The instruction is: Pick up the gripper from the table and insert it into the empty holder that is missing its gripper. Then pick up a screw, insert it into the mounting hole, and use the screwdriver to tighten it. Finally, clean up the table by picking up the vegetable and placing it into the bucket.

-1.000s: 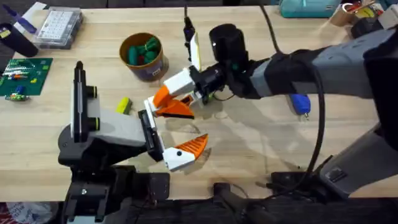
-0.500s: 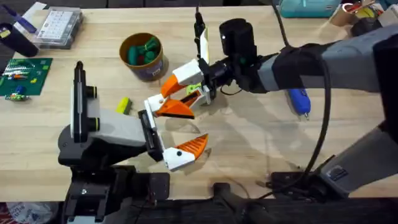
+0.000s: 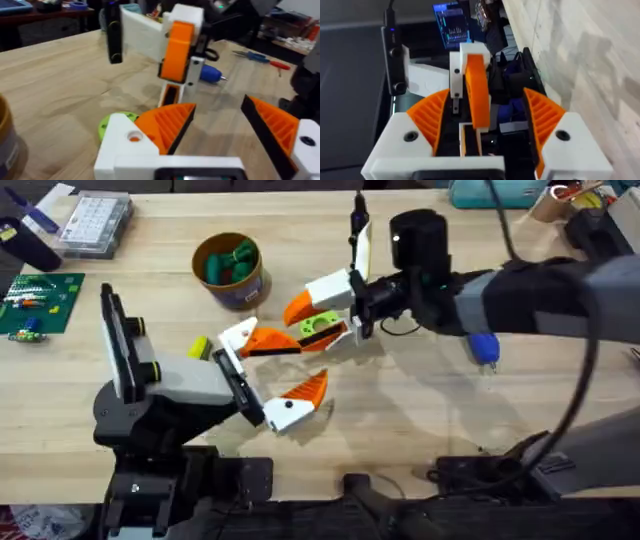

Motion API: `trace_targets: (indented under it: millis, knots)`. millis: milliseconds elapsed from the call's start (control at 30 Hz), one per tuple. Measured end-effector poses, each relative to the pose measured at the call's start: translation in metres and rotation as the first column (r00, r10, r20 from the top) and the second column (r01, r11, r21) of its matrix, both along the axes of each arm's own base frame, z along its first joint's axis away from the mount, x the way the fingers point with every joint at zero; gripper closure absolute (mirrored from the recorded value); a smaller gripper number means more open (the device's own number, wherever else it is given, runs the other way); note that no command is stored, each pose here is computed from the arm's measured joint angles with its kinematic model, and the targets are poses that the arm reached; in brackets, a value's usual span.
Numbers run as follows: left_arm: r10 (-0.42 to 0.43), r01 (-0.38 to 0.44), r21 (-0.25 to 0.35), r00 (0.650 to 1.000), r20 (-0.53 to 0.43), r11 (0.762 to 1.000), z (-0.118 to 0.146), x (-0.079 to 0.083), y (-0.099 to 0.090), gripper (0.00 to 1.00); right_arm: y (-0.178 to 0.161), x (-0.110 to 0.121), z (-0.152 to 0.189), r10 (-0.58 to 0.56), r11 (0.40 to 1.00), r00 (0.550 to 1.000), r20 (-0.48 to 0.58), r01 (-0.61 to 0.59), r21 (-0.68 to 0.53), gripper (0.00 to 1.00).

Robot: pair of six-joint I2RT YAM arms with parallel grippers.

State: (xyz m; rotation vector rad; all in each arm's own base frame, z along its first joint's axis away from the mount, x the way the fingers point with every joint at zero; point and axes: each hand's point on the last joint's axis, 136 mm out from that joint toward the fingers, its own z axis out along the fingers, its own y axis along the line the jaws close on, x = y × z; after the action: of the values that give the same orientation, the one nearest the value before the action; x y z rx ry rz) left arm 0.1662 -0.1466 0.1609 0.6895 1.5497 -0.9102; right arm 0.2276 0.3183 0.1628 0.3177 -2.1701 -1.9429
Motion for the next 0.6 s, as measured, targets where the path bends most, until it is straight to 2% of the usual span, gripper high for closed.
trace_targets:
  millis: [133,200,433,533,567,600]
  knots:
    - [0.059,-0.059,0.005,0.998,0.0,0.998,-0.001,0.009,0.006,0.011,0.0,-0.002,0.012,-0.005,1.0,0.999,0.039,0.004,0.017,0.163]
    - [0.082,-0.082,0.007,0.997,0.0,0.997,-0.001,0.012,0.008,0.011,0.002,-0.004,0.011,-0.003,1.0,0.999,0.04,0.003,0.011,0.12]
    - [0.116,-0.116,0.01,0.993,0.004,0.993,-0.001,0.016,0.012,0.011,0.018,-0.022,0.007,0.034,0.999,0.999,0.041,-0.034,-0.007,0.111]
    - [0.119,-0.119,0.01,0.993,0.004,0.993,-0.001,0.017,0.012,0.011,0.021,-0.025,0.007,0.041,0.999,0.998,0.044,-0.041,-0.01,0.221]
    - [0.12,-0.12,0.01,0.993,0.004,0.993,-0.001,0.017,0.012,0.011,0.021,-0.025,0.006,0.04,0.999,0.998,0.048,-0.039,-0.01,0.3]
    - [0.121,-0.121,0.01,0.993,0.005,0.993,-0.001,0.017,0.012,0.011,0.022,-0.024,0.006,0.034,0.999,0.998,0.047,-0.034,-0.014,0.437]
